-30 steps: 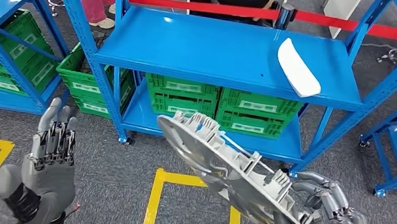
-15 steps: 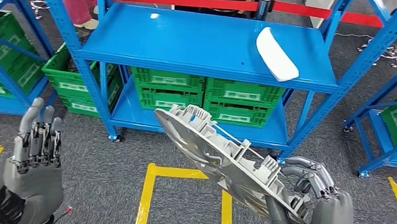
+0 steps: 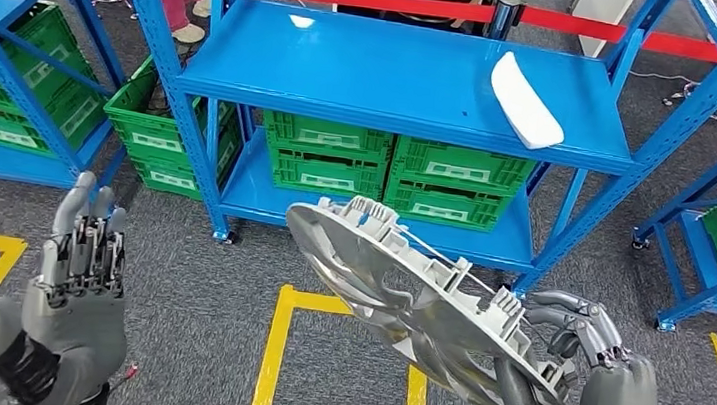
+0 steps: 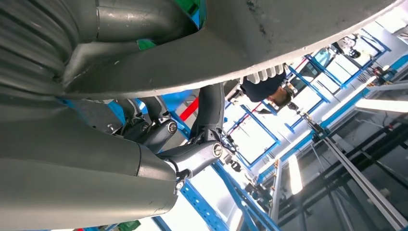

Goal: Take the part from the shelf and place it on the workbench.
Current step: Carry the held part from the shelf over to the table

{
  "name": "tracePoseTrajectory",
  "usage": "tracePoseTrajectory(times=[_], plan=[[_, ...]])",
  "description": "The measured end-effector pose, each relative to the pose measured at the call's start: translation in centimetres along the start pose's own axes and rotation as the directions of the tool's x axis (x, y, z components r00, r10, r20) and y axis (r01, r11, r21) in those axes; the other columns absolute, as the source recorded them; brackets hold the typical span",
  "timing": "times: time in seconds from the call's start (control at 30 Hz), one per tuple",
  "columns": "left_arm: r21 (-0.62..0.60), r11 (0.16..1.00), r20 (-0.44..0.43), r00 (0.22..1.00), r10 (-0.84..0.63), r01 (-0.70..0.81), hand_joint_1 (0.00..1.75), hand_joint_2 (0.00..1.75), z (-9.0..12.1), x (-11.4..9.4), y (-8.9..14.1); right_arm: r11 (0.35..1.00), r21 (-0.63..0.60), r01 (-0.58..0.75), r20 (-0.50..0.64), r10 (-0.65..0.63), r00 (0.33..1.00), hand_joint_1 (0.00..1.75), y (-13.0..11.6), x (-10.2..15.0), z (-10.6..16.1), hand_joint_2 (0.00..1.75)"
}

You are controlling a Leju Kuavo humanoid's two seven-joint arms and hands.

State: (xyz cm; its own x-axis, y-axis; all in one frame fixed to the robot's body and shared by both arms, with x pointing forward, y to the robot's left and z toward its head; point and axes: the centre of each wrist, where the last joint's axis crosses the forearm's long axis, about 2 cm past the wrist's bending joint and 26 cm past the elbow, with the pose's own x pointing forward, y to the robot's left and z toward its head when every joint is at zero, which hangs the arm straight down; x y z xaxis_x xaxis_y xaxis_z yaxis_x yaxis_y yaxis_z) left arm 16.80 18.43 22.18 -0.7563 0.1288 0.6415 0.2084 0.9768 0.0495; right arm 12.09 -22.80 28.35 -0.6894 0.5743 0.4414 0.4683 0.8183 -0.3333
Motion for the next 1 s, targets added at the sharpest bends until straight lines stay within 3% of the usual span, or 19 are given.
tracePoseTrajectory(times=[1.0], plan=[[0.012,1.0,0.007,1.0,0.021,-0.021,0.0,0.0,-0.38,0.0,-0.6,0.999,0.039,-0.022,-0.01,0.023,1.0,1.75,-0.44,-0.57,0.1,1.75]])
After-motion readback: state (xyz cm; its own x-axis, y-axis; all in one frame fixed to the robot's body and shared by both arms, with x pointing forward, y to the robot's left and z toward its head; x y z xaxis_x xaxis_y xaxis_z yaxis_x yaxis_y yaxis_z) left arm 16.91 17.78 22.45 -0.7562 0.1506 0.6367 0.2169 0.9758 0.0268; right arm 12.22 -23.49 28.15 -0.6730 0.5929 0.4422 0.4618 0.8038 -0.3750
